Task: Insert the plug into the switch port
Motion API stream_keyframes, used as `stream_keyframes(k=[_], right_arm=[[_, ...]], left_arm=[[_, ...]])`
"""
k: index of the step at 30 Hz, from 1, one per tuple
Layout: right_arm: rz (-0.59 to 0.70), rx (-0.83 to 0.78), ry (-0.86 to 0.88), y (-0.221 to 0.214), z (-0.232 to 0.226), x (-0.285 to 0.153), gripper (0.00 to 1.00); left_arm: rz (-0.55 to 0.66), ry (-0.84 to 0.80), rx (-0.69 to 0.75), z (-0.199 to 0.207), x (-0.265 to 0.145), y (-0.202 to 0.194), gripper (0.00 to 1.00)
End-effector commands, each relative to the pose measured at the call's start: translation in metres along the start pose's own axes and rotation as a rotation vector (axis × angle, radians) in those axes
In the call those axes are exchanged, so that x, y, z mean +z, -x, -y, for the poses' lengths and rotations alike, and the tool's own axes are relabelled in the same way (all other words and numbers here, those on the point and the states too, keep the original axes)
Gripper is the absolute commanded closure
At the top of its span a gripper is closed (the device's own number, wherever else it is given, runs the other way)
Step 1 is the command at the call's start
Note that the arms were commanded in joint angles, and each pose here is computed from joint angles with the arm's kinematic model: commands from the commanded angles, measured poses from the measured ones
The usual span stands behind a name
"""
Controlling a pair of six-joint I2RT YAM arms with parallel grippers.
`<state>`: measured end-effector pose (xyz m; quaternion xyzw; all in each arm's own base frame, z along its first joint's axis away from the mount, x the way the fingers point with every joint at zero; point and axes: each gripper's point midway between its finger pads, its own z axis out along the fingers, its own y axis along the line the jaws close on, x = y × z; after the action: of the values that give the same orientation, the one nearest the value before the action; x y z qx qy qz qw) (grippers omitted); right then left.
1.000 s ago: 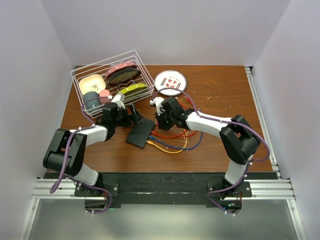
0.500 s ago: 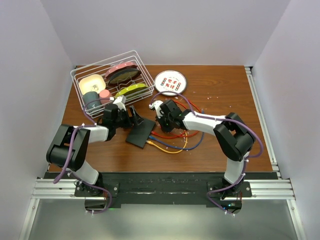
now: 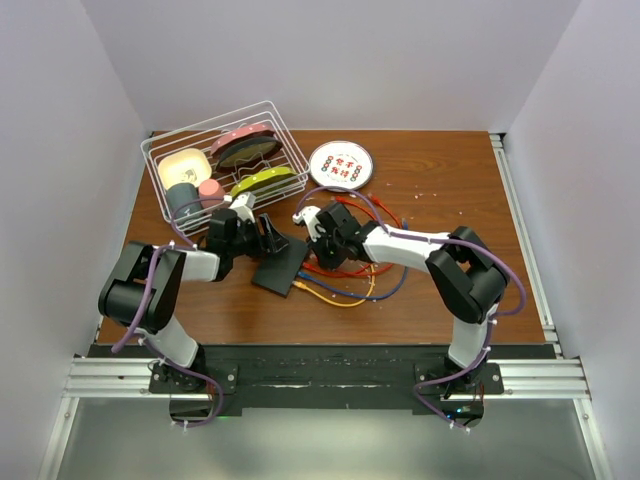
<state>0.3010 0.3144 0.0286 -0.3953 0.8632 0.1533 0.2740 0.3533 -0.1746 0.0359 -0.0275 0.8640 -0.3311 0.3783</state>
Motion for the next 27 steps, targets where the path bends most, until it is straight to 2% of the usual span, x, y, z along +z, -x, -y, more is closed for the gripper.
stream_keyframes(k=[1,14,27], right_arm=[[0.056,-0.027,0.023,0.023,-0.005,-0.003,1.0],[0.04,-0.02,0.025,0.024,-0.008,0.01,1.0],[0.096,-0.039,0.02,0.04,-0.013,-0.002,1.0]], left_arm=[[0.012,-0.028,0.011,0.002,0.001,0.003,0.35],[0.013,-0.059,0.006,0.008,0.0,0.003,0.38],[0.003,-0.065,0.005,0.007,0.001,0.0,0.4]])
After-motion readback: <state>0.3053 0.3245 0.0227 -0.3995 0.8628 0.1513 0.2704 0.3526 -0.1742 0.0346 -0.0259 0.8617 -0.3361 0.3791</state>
